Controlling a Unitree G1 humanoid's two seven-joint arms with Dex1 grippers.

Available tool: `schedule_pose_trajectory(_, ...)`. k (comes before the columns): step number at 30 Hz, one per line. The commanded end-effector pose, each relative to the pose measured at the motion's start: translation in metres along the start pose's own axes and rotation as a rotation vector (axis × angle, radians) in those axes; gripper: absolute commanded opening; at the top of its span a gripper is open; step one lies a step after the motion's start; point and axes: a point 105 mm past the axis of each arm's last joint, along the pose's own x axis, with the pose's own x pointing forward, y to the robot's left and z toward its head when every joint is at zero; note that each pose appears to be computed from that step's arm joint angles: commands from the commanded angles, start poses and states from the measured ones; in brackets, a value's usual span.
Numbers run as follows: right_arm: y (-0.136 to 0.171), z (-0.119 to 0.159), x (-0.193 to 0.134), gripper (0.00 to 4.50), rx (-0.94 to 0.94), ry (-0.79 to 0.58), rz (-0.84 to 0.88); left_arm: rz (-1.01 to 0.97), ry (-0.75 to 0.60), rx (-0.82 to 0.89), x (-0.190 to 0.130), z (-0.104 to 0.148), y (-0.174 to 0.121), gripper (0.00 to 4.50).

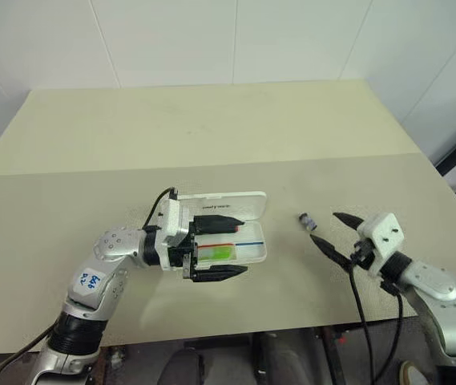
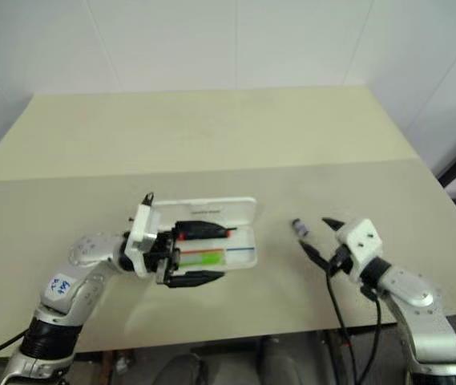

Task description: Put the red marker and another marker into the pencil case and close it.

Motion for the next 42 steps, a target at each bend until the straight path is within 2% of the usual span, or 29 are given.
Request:
schedule_pose_trajectory(1,-0.001,0.003,0.011,3.83,0.004,-0.006,-0.017,0.011,-0.027,0.043,0.003,0.006,-0.004,4.47)
schedule_pose_trajectory(6,0.001,0.003,0.025,3.83,0.021,-0.005,-0.003,0.035,-0.025,0.042,0.001,0.005,-0.003,4.47)
schedule_pose_trajectory(15,-0.004,-0.015,0.048,3.83,0.072,0.080,-0.050,0.061,-0.021,0.058,0.001,0.007,0.000,4.47)
schedule_pose_trajectory(19,-0.007,-0.016,0.047,3.83,0.084,0.080,-0.066,0.084,-0.019,0.064,0.000,0.008,0.002,4.47)
schedule_pose_trajectory(34,0.005,-0.045,0.033,3.83,0.187,0.252,-0.111,0.107,-0.031,0.067,-0.003,0.011,0.002,4.47)
schedule_pose_trajectory(37,0.012,-0.057,0.029,3.17,0.205,0.329,-0.109,0.107,-0.033,0.073,-0.003,0.012,0.003,4.50)
schedule_pose_trajectory(42,0.016,-0.056,0.028,1.44,0.216,0.335,-0.110,0.105,-0.036,0.075,-0.002,0.013,0.004,4.50)
